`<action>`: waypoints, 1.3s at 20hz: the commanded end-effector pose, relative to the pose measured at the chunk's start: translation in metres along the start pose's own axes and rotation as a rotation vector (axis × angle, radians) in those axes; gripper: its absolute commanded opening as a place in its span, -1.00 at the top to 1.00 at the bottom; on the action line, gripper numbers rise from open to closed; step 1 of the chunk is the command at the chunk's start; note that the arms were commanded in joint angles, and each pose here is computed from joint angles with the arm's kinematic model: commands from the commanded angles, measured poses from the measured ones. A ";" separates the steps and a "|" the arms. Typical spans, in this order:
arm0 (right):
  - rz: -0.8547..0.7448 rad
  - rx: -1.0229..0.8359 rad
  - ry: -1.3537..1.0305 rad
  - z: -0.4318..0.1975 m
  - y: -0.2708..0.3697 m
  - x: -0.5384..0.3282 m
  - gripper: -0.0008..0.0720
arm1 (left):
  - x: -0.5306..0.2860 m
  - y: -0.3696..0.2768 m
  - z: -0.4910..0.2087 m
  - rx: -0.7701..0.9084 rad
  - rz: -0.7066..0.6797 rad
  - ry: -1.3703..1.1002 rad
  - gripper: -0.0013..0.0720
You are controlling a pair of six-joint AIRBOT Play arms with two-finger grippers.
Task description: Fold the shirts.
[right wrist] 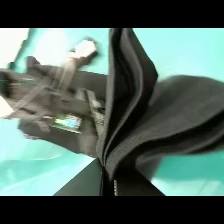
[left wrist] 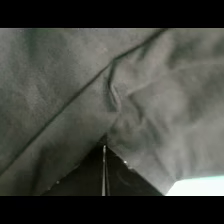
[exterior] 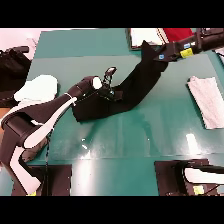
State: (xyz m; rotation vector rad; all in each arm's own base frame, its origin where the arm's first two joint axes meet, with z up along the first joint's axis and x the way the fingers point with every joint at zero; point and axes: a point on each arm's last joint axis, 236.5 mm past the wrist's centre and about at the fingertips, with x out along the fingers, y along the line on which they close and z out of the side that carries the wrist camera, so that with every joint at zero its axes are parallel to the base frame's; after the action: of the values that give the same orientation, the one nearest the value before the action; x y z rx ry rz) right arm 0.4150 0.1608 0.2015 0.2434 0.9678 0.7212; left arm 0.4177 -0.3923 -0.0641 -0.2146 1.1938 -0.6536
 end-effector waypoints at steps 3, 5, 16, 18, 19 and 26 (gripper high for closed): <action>0.064 -0.073 -0.034 0.013 0.061 0.014 0.93 | -0.028 0.011 0.022 -0.015 0.008 -0.046 0.90; 0.084 -0.090 -0.034 0.012 0.076 0.022 0.93 | -0.078 0.031 0.047 -0.002 0.054 -0.108 0.90; 0.424 -0.282 0.003 -0.050 0.255 0.224 -0.11 | -0.468 0.127 0.091 0.031 0.537 -0.693 0.90; 0.397 -0.267 -0.012 -0.044 0.246 0.230 -0.11 | -0.478 0.124 0.085 0.039 0.547 -0.698 0.90; 0.363 -0.242 0.003 -0.040 0.229 0.227 -0.08 | -0.475 0.122 0.083 0.047 0.541 -0.686 0.90; -0.069 0.030 0.187 -0.081 -0.012 0.180 -0.12 | -0.431 0.073 0.089 0.157 0.446 -0.634 0.90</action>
State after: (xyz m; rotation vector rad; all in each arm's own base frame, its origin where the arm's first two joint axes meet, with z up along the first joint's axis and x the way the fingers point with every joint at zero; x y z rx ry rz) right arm 0.4122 0.3459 0.0811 0.1647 1.0068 0.8723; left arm 0.4362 -0.0815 0.2739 -0.0336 0.5512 -0.2012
